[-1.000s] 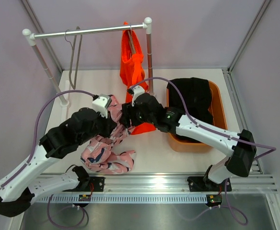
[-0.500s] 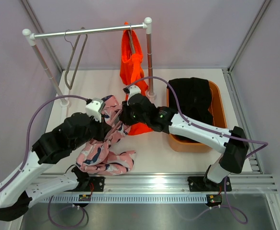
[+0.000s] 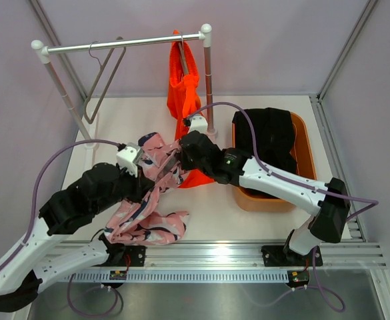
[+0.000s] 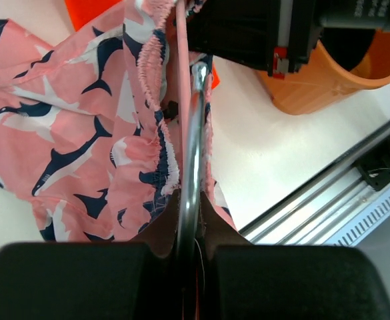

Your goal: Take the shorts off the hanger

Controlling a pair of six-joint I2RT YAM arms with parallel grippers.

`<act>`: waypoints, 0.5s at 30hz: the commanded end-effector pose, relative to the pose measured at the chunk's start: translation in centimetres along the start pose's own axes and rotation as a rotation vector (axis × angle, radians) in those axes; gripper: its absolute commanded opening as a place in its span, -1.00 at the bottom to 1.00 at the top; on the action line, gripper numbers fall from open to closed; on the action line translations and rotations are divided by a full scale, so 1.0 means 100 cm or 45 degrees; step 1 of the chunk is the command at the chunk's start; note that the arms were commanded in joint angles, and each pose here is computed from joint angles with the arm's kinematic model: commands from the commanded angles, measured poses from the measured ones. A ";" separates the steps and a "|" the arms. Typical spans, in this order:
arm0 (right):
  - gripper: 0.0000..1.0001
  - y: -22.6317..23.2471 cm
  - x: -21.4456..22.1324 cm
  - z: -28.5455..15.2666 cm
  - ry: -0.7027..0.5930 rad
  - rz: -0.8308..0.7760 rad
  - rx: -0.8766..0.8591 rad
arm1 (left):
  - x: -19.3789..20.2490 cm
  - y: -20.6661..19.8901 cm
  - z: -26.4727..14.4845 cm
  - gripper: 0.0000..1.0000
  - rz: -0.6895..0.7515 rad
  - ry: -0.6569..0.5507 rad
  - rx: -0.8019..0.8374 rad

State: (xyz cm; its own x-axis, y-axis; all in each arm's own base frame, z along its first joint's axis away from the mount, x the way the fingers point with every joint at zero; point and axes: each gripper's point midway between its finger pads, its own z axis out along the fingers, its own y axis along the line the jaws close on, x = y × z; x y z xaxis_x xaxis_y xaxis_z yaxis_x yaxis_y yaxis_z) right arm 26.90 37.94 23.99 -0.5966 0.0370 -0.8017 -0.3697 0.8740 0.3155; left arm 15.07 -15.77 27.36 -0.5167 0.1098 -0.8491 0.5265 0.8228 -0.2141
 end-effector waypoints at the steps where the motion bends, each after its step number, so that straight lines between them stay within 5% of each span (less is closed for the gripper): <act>1: -1.00 -0.033 -0.057 -0.023 -0.214 0.030 0.205 | 0.002 -0.017 -0.020 -1.00 -0.018 -0.058 0.170; 15: -1.00 -0.041 -0.056 -0.010 -0.160 0.052 0.183 | -0.013 -0.026 -0.051 -1.00 0.039 -0.187 0.291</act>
State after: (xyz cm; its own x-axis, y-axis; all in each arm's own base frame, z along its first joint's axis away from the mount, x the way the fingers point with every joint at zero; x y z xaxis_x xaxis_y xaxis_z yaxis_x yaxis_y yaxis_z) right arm 28.87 35.15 25.55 -0.5706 0.0739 -0.8179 -0.2912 0.9130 0.2857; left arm 12.15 -14.87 29.21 -0.4461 0.0581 -0.8931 0.6232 0.7364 -0.2634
